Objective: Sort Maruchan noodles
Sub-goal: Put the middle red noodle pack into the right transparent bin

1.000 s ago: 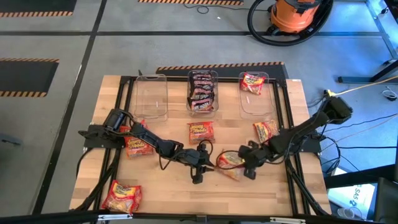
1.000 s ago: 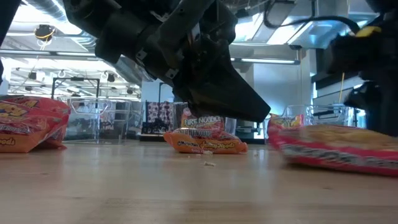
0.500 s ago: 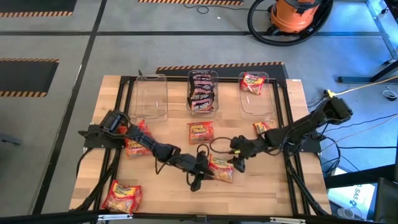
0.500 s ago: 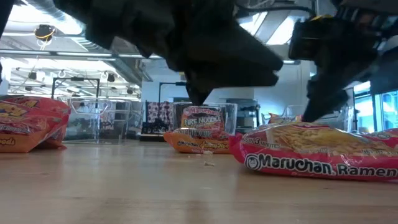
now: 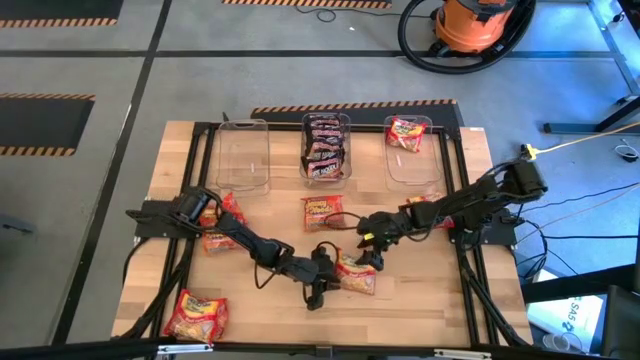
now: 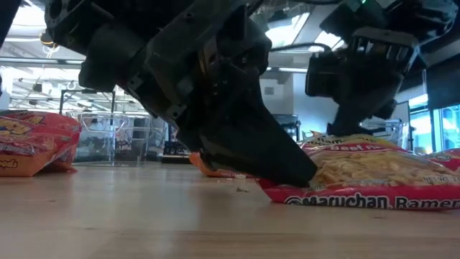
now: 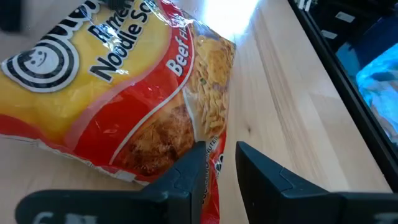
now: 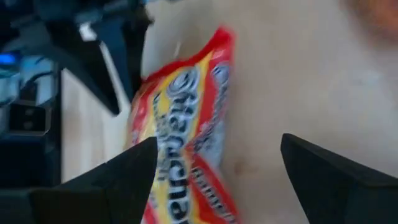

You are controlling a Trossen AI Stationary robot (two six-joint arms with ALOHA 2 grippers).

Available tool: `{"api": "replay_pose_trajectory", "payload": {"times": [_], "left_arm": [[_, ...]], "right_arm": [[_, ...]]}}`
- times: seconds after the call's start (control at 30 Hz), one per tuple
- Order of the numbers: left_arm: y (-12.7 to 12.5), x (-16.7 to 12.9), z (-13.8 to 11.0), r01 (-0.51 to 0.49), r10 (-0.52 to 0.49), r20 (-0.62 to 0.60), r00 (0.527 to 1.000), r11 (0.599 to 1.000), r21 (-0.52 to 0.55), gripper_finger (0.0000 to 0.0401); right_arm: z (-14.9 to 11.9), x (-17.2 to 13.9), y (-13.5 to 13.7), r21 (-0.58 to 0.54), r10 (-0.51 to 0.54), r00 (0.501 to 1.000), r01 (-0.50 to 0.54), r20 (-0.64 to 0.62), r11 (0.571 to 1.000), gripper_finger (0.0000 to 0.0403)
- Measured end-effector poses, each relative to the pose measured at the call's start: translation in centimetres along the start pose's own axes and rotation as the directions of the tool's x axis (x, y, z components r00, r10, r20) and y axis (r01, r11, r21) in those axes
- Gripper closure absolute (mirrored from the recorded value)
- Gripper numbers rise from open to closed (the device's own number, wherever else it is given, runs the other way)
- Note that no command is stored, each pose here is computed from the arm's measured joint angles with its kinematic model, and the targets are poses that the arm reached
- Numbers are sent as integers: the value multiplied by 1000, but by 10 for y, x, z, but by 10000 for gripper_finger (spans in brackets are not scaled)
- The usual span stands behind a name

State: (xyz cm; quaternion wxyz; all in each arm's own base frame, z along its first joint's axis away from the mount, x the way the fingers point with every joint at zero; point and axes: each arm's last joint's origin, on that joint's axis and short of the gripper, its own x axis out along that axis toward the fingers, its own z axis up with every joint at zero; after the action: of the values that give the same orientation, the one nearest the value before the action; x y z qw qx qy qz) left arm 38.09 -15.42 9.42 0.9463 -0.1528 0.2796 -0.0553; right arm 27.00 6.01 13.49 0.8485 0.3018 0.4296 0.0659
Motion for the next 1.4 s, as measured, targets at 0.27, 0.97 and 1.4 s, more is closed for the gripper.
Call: {"api": "replay_pose_trajectory", "payload": {"times": [0.27,0.97,1.4], "left_arm": [[3,1,1,-15,15,2,1000,1000,-1,319],[6,1,-1,-79,78,16,997,997,8,319],[10,1,1,-94,94,16,995,996,3,319]], "right_arm": [[0,5,3,55,116,992,-113,-50,992,99],[1,32,-5,149,153,983,-137,-102,979,100],[-1,34,0,126,203,967,-185,-153,975,101]]}}
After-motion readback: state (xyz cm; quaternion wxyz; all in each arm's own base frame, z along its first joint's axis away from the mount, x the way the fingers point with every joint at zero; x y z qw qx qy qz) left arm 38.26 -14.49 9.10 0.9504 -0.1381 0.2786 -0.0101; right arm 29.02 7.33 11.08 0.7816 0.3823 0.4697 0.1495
